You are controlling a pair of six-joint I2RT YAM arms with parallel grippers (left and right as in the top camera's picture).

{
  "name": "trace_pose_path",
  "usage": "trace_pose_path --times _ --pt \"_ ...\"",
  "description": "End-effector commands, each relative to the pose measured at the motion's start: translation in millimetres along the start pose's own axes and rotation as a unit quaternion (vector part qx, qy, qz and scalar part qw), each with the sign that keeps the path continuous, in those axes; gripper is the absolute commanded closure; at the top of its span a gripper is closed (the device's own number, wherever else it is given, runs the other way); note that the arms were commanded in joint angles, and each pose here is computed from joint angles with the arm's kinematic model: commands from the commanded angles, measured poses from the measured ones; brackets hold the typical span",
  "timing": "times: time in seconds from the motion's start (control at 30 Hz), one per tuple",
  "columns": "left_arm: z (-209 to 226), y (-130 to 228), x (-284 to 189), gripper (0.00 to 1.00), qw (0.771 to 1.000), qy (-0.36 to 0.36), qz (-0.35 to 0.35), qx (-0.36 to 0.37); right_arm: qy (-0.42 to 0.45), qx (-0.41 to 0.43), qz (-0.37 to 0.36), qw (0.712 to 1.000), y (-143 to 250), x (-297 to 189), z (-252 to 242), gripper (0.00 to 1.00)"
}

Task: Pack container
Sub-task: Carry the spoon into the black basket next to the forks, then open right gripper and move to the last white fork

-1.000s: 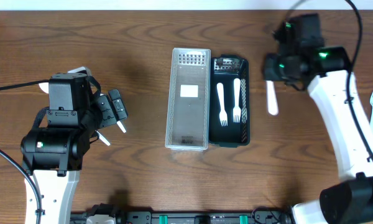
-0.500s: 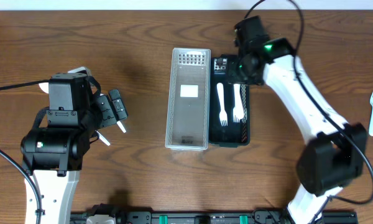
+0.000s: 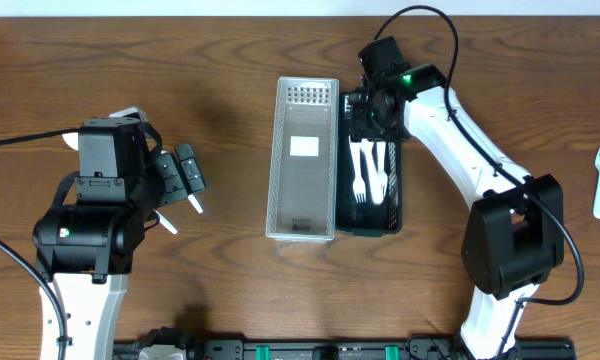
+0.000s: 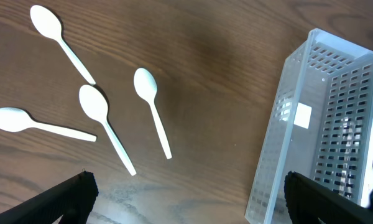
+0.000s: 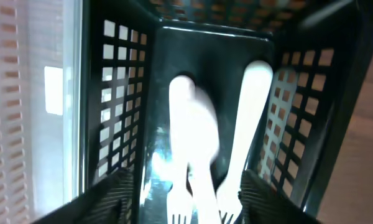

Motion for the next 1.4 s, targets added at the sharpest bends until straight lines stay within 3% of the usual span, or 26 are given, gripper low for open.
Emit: trace_pose_path --times 0.0,0.2,0.47,0.73,0.9,1.03,1.37 --pt "-1.3 -4.7 -4.1 0.02 1.0 0.001 -0.007 0.009 0.0 -0.034 -0.003 0.999 -1.2 -1.4 5.4 0.34" --pt "-1.3 -4.7 -4.1 0.02 1.0 0.001 -0.007 0.009 0.036 -0.029 -0.041 0.998 -31.1 -40.9 -23.2 0.21" --pt "0.2 -0.5 -4.1 0.02 1.0 -0.002 0.002 0.01 0.107 0.078 -0.136 0.982 -91.2 -135.4 -159.5 0.09" --pt "0.3 -0.4 -4.1 0.02 1.0 -0.002 0.002 0.01 0.173 0.227 -0.128 0.95 -57.0 -157.4 -337.3 0.01" --pt "0.2 -0.6 -4.1 0.02 1.0 -0.002 0.002 0.01 0.195 0.276 -0.1 0.936 -16.0 -151.2 -415.5 0.01" --pt "0.2 -0.7 -4.1 0.02 1.0 -0.002 0.002 0.01 0.194 0.225 -0.072 0.952 -1.7 -135.5 -441.7 0.01" --pt "0.2 -0.7 -4.1 0.02 1.0 -0.002 0.002 0.01 0.189 0.239 -0.043 0.951 1.6 -98.4 -453.1 0.01"
Point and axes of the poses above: each gripper's point midway between its finger pads, its own x axis out along the fingers, its own z axis along the line the jaws close on, y = z × x, the point moved 1 cm from there along -x, back along the fingers, and after that the axes turned 1 degree about x, right-handed, at the moved point
